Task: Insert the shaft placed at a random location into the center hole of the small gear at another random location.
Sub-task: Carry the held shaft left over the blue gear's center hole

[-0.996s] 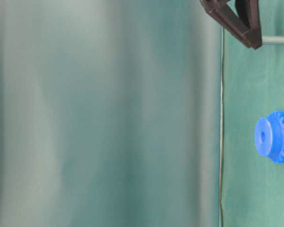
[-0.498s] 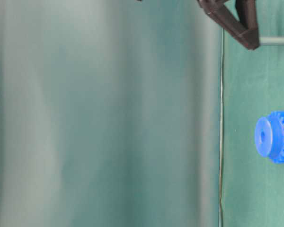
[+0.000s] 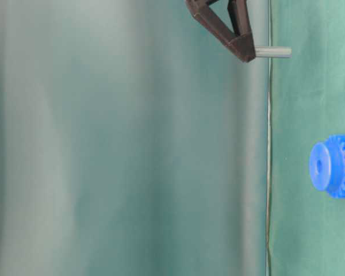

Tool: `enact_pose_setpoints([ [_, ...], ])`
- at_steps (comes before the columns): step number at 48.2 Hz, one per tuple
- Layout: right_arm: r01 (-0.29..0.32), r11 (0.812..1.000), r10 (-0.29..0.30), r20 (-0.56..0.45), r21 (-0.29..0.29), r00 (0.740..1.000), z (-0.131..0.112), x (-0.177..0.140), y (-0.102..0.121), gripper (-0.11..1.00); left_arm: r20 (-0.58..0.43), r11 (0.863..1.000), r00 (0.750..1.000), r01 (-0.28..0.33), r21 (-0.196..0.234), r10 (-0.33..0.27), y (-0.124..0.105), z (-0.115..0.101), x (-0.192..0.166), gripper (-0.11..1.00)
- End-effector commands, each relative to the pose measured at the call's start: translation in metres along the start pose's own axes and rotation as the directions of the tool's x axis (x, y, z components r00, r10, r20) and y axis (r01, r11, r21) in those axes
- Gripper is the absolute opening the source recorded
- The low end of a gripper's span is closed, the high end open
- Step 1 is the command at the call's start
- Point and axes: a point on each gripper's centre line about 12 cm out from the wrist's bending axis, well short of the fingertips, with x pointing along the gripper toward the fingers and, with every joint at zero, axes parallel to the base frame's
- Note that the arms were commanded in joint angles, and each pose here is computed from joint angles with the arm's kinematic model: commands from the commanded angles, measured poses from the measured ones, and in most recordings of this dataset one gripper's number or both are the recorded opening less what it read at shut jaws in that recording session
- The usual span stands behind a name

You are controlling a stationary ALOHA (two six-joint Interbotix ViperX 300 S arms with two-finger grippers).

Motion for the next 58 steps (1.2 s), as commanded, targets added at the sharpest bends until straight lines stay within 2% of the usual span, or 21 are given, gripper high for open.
enact_pose_setpoints([
  [1, -0.003, 1.000, 0.004, 0.035, -0.015, 0.999, 0.013, 0.002, 0.001, 0.14, 0.017, 1.000, 1.000, -0.003, 0.001, 0.003, 0.001, 0.007, 0.002, 0.00],
  [17, -0.023, 1.000, 0.024, 0.047, -0.022, 0.999, 0.030, 0.030, 0.009, 0.14, 0.015, 1.000, 1.000, -0.003, 0.000, 0.003, 0.001, 0.007, 0.002, 0.00],
  [38, -0.041, 0.999, 0.044, 0.092, -0.032, 0.995, 0.069, 0.081, 0.019, 0.14, 0.017, 1.000, 1.000, -0.005, 0.001, 0.004, 0.001, 0.007, 0.002, 0.00],
  [58, -0.061, 0.997, 0.065, 0.088, -0.038, 0.994, 0.078, 0.094, 0.029, 0.14, 0.015, 1.000, 1.000, -0.008, 0.000, 0.008, 0.002, 0.007, 0.002, 0.00],
])
